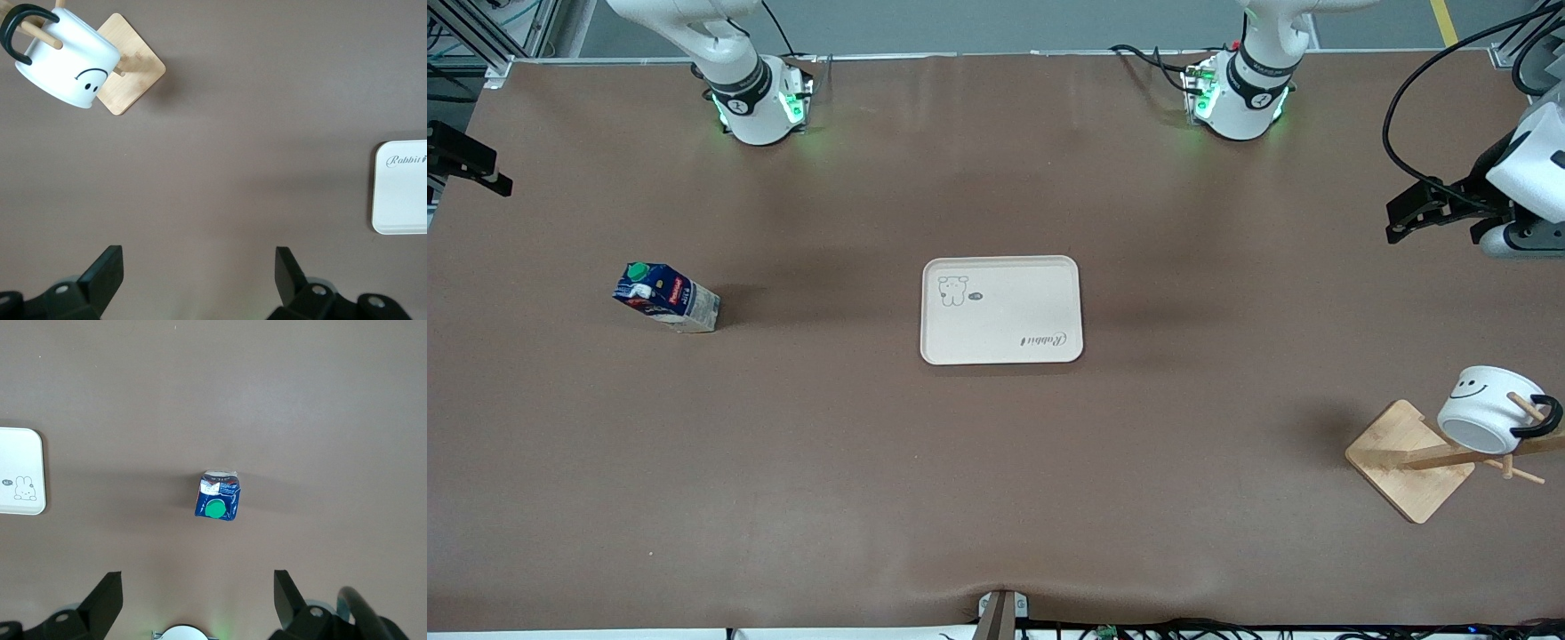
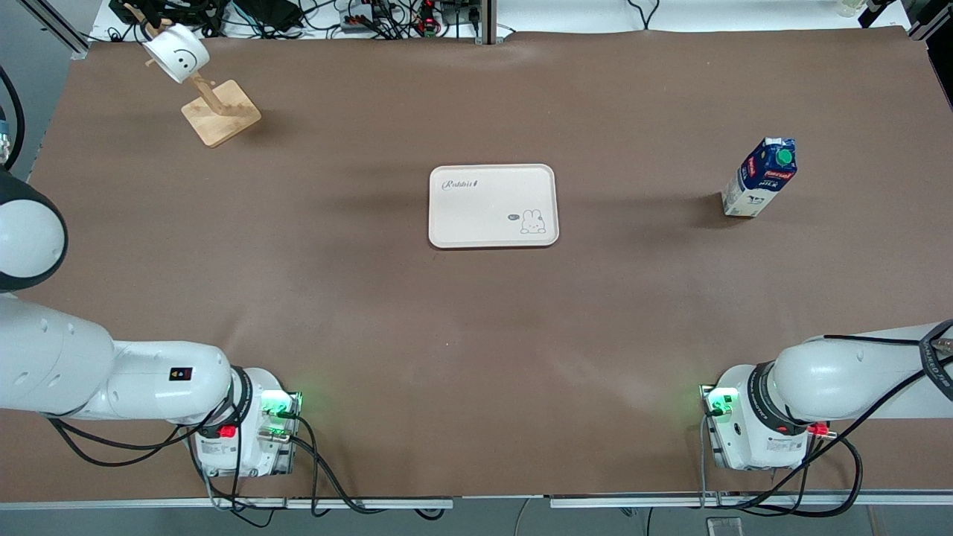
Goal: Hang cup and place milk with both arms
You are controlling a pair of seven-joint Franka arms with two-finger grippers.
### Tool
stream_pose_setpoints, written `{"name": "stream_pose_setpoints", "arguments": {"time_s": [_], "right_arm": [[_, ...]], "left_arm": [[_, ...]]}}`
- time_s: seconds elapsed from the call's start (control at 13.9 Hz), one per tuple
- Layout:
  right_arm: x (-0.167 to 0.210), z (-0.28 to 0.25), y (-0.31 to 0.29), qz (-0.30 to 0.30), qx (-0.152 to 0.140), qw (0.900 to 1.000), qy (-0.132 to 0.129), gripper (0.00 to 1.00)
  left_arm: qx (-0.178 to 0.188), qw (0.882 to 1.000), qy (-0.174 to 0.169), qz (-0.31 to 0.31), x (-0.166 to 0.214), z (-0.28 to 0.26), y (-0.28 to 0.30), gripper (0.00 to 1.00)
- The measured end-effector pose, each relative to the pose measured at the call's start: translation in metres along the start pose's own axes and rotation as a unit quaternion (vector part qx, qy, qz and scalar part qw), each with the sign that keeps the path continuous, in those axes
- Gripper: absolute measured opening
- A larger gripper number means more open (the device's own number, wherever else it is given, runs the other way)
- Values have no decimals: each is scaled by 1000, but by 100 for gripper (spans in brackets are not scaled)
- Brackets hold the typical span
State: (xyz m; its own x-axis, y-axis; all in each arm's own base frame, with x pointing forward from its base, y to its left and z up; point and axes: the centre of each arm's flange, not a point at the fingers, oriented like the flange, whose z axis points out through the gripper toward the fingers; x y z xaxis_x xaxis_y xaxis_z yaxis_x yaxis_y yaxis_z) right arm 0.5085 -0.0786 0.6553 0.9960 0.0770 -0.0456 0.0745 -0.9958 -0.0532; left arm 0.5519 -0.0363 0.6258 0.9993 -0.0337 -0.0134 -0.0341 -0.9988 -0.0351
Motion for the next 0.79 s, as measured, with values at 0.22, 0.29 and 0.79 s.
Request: {"name": "stream_pose_setpoints", "arguments": {"time_s": [0.22, 0.29, 0.79], "right_arm": [[1, -5, -5, -5, -2, 1000, 5, 100], [1, -6, -6, -6, -2, 1000, 6, 100], [1, -6, -14, -11, -5, 1000, 3, 100]], "left_arm": [[0, 1000, 1, 0, 0, 0, 0, 100], [0, 1000, 2, -1, 0, -1, 0, 100], [-1, 1000, 7, -1, 11, -1, -1, 100]]}}
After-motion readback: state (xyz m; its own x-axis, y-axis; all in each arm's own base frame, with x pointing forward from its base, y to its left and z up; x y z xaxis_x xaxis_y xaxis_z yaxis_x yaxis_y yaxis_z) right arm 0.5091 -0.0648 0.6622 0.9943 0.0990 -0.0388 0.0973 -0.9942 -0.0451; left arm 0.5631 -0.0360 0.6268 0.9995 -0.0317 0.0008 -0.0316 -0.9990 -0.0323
